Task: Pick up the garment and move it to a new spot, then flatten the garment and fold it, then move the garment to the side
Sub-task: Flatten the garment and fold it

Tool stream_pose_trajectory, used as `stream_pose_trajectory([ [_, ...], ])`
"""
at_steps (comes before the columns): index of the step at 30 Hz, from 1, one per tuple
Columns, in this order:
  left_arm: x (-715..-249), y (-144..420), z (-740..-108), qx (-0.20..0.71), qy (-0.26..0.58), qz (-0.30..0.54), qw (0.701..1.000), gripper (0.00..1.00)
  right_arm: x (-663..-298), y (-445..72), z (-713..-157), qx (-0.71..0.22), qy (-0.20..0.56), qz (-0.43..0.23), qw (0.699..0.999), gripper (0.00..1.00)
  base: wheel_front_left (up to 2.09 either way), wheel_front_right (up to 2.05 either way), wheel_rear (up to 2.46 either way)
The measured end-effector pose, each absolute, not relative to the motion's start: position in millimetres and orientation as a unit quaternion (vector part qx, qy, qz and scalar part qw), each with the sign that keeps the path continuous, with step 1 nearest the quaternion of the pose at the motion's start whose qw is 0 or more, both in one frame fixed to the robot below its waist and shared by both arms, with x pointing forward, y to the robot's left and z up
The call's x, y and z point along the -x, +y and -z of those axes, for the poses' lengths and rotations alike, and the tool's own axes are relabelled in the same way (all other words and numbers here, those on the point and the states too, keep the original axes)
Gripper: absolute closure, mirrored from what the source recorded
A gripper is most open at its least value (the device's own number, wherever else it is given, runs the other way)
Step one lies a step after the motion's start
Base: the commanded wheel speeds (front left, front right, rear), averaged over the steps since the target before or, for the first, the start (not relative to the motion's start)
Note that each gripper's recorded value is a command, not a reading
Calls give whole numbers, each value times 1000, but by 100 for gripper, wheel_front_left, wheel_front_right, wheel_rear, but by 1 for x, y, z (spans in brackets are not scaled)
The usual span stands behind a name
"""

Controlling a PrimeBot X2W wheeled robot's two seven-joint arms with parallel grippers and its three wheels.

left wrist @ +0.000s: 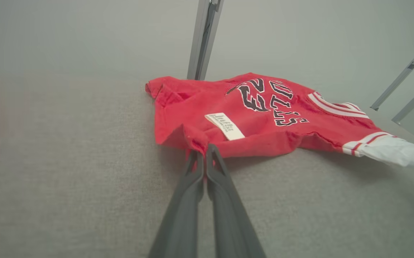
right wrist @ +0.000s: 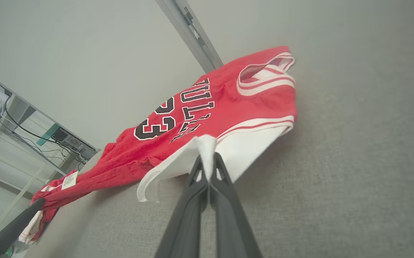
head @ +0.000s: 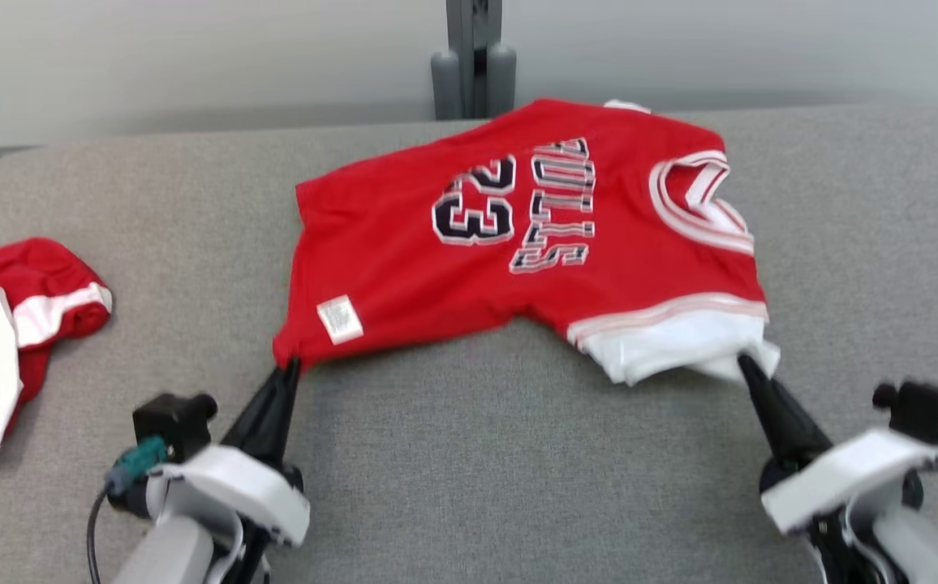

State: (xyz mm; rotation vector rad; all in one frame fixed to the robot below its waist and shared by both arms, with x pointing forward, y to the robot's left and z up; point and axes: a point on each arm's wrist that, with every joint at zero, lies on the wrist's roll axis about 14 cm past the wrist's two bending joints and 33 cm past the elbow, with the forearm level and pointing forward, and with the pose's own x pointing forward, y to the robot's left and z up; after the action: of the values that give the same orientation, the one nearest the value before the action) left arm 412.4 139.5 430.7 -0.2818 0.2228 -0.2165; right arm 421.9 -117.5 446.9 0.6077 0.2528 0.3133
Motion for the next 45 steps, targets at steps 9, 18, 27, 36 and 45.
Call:
stream_pose_trajectory([
  [9,-350,148,-441,132,150,105,974,100,-339,-145,-444,-315,115,-111,935,100,0,0,0],
  [18,-320,164,-461,120,160,89,976,100,-283,-141,-447,-337,146,-96,925,100,0,0,0],
  [27,-305,170,-466,102,182,79,975,100,-267,-135,-462,-332,166,-89,924,100,0,0,0],
  [36,-300,157,-456,125,214,88,965,100,-283,-132,-470,-307,176,-98,930,100,0,0,0],
  [45,-330,155,-455,128,215,95,964,100,-353,-134,-497,-240,132,-139,952,100,0,0,0],
])
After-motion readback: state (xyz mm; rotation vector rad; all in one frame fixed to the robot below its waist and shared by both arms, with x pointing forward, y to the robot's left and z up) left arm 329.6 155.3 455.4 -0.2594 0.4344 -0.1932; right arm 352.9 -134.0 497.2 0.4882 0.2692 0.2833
